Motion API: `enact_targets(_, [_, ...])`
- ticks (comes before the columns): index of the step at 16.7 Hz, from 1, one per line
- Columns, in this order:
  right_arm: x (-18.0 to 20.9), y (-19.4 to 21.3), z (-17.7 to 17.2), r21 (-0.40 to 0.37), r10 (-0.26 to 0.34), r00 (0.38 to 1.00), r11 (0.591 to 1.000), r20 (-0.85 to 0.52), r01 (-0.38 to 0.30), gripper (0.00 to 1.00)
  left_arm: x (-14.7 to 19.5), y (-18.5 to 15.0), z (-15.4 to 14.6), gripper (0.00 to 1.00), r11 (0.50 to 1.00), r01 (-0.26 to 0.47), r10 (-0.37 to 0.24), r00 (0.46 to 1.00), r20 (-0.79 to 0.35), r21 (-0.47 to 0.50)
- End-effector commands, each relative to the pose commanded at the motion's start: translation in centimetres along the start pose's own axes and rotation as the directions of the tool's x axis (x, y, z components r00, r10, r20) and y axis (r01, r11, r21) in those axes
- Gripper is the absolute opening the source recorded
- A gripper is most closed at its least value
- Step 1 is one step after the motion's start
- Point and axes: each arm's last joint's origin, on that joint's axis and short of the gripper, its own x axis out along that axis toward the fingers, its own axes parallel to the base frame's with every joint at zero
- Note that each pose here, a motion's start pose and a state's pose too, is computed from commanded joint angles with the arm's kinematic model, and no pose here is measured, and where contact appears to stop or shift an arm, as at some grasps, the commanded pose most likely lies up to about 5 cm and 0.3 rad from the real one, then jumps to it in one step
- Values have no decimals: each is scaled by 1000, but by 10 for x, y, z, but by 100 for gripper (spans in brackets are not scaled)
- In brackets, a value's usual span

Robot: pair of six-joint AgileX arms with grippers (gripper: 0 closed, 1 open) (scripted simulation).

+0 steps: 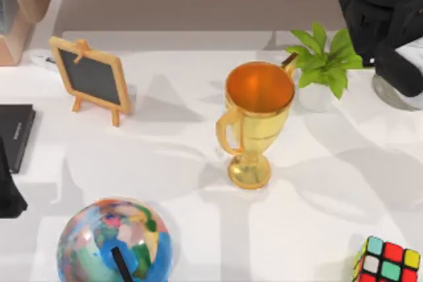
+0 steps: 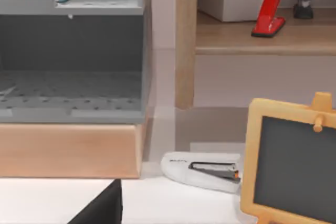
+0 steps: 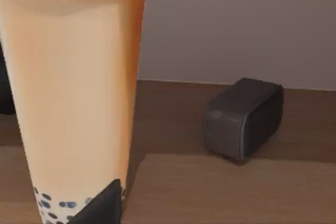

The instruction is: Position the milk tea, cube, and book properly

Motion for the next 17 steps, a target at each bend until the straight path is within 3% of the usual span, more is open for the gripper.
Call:
enact_targets(6, [41, 74, -20, 41, -4, 997, 999, 71, 1, 100, 0, 0, 0, 100, 1000, 0, 0, 1000, 0, 0])
enact_targets(13, [44, 78, -20, 50, -8, 997, 999, 83, 3, 100, 0, 0, 0, 100, 1000, 0, 0, 1000, 0, 0])
enact_targets(17, [65, 82, -17, 52, -5, 996, 999, 85, 1, 100, 0, 0, 0, 100, 1000, 0, 0, 1000, 0, 0])
